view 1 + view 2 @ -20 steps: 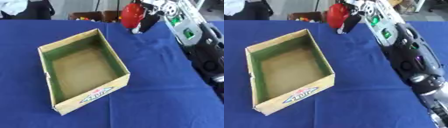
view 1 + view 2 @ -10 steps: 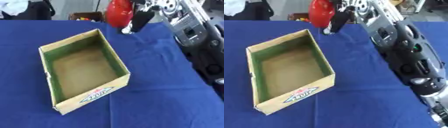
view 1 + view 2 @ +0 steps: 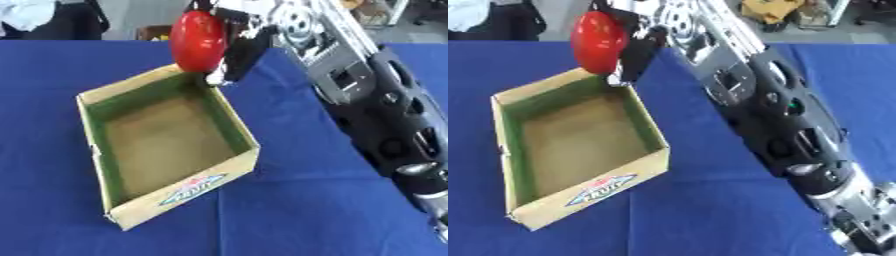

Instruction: Pick up objects on the table and place them in the box.

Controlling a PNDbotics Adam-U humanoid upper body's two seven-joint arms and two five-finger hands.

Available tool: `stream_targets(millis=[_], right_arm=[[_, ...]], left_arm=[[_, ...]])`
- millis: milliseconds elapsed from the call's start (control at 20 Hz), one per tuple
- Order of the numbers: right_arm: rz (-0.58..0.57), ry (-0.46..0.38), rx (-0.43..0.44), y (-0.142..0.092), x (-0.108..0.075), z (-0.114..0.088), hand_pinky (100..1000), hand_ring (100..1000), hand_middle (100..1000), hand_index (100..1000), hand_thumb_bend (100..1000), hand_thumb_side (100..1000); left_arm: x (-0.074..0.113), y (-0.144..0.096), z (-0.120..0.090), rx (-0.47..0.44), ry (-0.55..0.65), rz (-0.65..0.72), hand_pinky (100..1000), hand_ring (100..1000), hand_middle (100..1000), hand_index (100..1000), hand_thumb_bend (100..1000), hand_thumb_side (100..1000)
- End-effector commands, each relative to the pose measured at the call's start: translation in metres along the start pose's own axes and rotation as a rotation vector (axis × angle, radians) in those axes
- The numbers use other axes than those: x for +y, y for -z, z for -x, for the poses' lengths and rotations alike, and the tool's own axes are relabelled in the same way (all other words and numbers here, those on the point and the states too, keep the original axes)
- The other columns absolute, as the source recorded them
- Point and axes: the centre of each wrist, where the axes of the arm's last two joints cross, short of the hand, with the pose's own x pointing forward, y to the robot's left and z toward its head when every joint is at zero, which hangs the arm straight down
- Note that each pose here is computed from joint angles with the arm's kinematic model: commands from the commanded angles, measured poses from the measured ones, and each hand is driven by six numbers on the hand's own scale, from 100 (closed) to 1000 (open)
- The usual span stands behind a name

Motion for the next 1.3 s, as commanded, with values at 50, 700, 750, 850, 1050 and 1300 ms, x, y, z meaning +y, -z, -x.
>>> stream_targets(millis=[50, 700, 750, 850, 1050, 1300], right_arm=[[0.002, 0.013, 0.002, 0.010, 0.000, -0.005, 576, 594, 584, 645, 100, 100], [-0.110, 0.084, 0.028, 0.053, 0.067, -0.009, 584, 597, 598, 651, 100, 100], [-0.121, 0.080, 0.030, 0.056, 0.073, -0.010, 584, 598, 599, 651, 100, 100], [-0.140, 0.069, 0.035, 0.059, 0.083, -0.010, 582, 600, 601, 651, 100, 100], [-0.170, 0.054, 0.048, 0.064, 0.095, -0.008, 585, 609, 610, 657, 100, 100], [-0.217, 0.032, 0.051, 0.069, 0.105, -0.006, 605, 638, 645, 696, 100, 100]], left_arm=[[0.000, 0.008, -0.006, -0.035, -0.013, -0.002, 716, 889, 861, 923, 100, 1000], [-0.003, 0.010, -0.007, -0.051, -0.032, -0.015, 717, 888, 861, 922, 100, 1000], [-0.003, 0.011, -0.008, -0.052, -0.033, -0.015, 716, 888, 861, 922, 100, 1000], [-0.003, 0.011, -0.008, -0.052, -0.033, -0.014, 716, 888, 861, 922, 100, 1000], [-0.003, 0.011, -0.008, -0.055, -0.033, -0.014, 716, 888, 860, 922, 100, 1000], [-0.003, 0.011, -0.008, -0.056, -0.034, -0.013, 715, 887, 860, 922, 100, 1000]])
